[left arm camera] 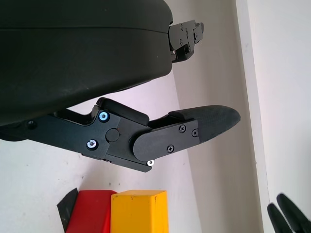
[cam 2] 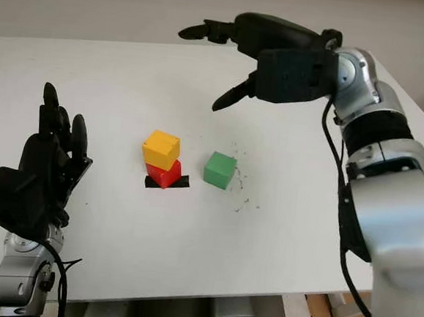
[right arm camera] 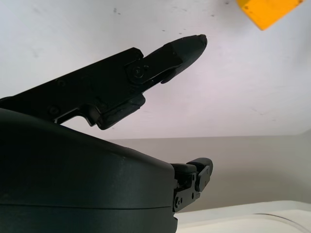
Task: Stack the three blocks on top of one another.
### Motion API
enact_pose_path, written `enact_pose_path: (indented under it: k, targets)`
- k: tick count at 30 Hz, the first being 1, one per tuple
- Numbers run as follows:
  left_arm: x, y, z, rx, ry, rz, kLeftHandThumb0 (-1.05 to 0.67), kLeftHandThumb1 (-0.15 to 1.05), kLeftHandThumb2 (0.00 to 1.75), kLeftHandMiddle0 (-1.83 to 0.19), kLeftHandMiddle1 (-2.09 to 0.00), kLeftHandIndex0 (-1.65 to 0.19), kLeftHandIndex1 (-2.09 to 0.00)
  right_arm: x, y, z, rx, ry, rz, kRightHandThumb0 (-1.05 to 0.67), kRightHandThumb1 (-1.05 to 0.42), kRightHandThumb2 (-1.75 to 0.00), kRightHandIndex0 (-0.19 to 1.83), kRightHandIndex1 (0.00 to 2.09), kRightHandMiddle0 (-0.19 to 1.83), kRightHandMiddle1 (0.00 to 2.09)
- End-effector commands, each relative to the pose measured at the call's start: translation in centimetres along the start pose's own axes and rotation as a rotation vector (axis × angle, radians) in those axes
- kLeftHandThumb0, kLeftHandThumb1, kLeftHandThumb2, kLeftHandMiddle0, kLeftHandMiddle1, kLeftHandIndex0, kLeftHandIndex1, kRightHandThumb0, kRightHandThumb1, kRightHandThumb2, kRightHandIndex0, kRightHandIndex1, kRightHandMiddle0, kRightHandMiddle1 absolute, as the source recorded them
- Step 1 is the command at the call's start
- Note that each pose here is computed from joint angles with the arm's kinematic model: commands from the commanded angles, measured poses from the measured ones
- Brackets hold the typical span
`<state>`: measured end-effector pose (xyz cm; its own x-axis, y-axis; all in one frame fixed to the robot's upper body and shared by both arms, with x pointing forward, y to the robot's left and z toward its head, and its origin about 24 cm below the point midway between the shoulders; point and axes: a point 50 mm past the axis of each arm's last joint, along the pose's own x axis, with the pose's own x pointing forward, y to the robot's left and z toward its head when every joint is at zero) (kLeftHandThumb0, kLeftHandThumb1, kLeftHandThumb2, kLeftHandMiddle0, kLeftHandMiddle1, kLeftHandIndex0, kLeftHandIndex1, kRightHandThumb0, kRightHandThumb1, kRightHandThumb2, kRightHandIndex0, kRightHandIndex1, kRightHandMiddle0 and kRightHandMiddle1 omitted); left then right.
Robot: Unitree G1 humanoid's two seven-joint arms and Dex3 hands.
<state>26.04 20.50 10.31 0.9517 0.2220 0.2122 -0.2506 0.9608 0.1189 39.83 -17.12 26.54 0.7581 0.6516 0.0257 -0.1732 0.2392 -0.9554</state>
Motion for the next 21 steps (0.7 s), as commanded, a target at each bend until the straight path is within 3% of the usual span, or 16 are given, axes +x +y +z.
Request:
enact_pose_path:
  k: [1, 8, 21]
  targets:
    - [0.3, 0.2, 0.5, 0.006, -0.023, -0.006, -0.75, 1.05, 0.65, 0.19, 0.00, 0.19, 0.00, -0.9, -0.3, -0.7, -0.017, 0.028, 0.004, -0.57, -0.88, -0.05, 0.18, 0.12, 0.20, 0.24]
    - [0.5, -0.1, 0.8, 0.020, -0.020, -0.023, -0.75, 1.05, 0.65, 0.19, 0.00, 0.19, 0.00, -1.7, 1.7, -1.5, -0.125, 0.056, 0.129, -0.64, -0.90, -0.06, 0.14, 0.07, 0.21, 0.18]
    - [0.6, 0.1, 0.9, 0.028, -0.032, -0.028, -0.72, 1.05, 0.66, 0.19, 0.00, 0.19, 0.00, -0.8, 4.3, -0.7, -0.387, 0.004, 0.278, -0.51, -0.89, -0.05, 0.15, 0.07, 0.32, 0.15]
